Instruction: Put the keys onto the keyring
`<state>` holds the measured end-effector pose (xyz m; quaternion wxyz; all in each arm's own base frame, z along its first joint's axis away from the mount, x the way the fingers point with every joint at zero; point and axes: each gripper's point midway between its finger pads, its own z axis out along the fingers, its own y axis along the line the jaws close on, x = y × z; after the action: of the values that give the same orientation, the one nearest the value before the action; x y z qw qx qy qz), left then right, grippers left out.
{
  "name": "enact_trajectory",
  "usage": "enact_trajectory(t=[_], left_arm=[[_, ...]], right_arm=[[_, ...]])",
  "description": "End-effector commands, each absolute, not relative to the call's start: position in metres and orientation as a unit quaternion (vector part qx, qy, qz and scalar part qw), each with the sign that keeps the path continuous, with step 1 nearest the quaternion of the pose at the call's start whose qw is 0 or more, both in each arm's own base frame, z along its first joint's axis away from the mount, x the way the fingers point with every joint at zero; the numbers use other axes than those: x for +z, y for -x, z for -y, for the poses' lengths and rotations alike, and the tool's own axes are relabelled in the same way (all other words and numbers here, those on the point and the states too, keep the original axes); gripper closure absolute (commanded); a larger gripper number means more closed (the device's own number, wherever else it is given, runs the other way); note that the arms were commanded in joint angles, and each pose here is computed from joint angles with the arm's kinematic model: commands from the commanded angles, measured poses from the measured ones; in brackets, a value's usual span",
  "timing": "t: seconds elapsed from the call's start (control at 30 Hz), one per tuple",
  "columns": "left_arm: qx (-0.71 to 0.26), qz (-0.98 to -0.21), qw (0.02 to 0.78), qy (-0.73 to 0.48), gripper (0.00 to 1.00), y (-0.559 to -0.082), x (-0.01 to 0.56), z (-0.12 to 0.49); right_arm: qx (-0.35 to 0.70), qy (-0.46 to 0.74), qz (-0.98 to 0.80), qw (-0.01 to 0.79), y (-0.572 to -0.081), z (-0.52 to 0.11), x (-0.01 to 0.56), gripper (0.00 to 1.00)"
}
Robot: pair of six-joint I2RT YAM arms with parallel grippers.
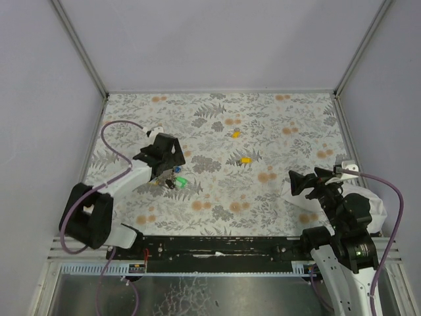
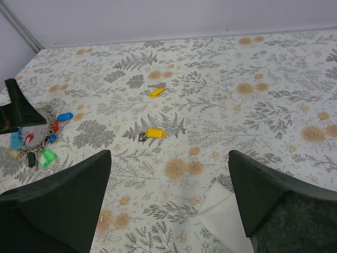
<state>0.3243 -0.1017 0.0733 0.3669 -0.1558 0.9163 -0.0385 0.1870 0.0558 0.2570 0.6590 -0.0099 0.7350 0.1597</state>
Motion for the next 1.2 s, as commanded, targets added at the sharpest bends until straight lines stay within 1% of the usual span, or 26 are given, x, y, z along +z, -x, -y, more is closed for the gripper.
enact_trajectory(t=[0.0, 0.13, 0.33, 0.53, 0.63, 0.7, 0.8, 1.0, 1.1, 1.17], left_arm=[[-0.015, -0.900, 0.390, 0.193, 0.01, -0.359, 0.070, 0.091], [0.002, -0.912, 0.356, 0.205, 0.03, -0.368, 0.043, 0.084], [0.012, -0.928, 0.310, 0.205, 0.09, -0.375, 0.013, 0.084], [-0.020, -0.948, 0.268, 0.172, 0.23, -0.360, -0.002, 0.100], [-0.053, -0.959, 0.242, 0.134, 0.34, -0.343, -0.004, 0.115], [-0.077, -0.966, 0.226, 0.100, 0.38, -0.330, -0.006, 0.130], [-0.103, -0.970, 0.219, 0.031, 0.37, -0.310, -0.001, 0.160], [-0.115, -0.962, 0.208, -0.137, 0.35, -0.258, 0.009, 0.222], [-0.101, -0.956, 0.199, -0.190, 0.34, -0.232, 0.009, 0.229], [-0.082, -0.958, 0.196, -0.194, 0.32, -0.220, 0.006, 0.223]], right_arm=[[0.176, 0.029, -0.703, 0.689, -0.184, -0.063, 0.277, 0.01], [0.180, 0.035, -0.698, 0.693, -0.181, -0.065, 0.279, 0.01], [0.182, 0.039, -0.690, 0.699, -0.177, -0.065, 0.282, 0.01], [0.181, 0.038, -0.685, 0.705, -0.176, -0.064, 0.284, 0.01], [0.182, 0.039, -0.683, 0.706, -0.175, -0.064, 0.285, 0.01], [0.183, 0.040, -0.683, 0.706, -0.175, -0.065, 0.285, 0.01], [0.184, 0.041, -0.683, 0.706, -0.175, -0.065, 0.285, 0.01], [0.186, 0.043, -0.686, 0.702, -0.175, -0.067, 0.284, 0.01], [0.190, 0.047, -0.689, 0.698, -0.176, -0.069, 0.283, 0.01], [0.193, 0.050, -0.693, 0.693, -0.177, -0.071, 0.281, 0.01]])
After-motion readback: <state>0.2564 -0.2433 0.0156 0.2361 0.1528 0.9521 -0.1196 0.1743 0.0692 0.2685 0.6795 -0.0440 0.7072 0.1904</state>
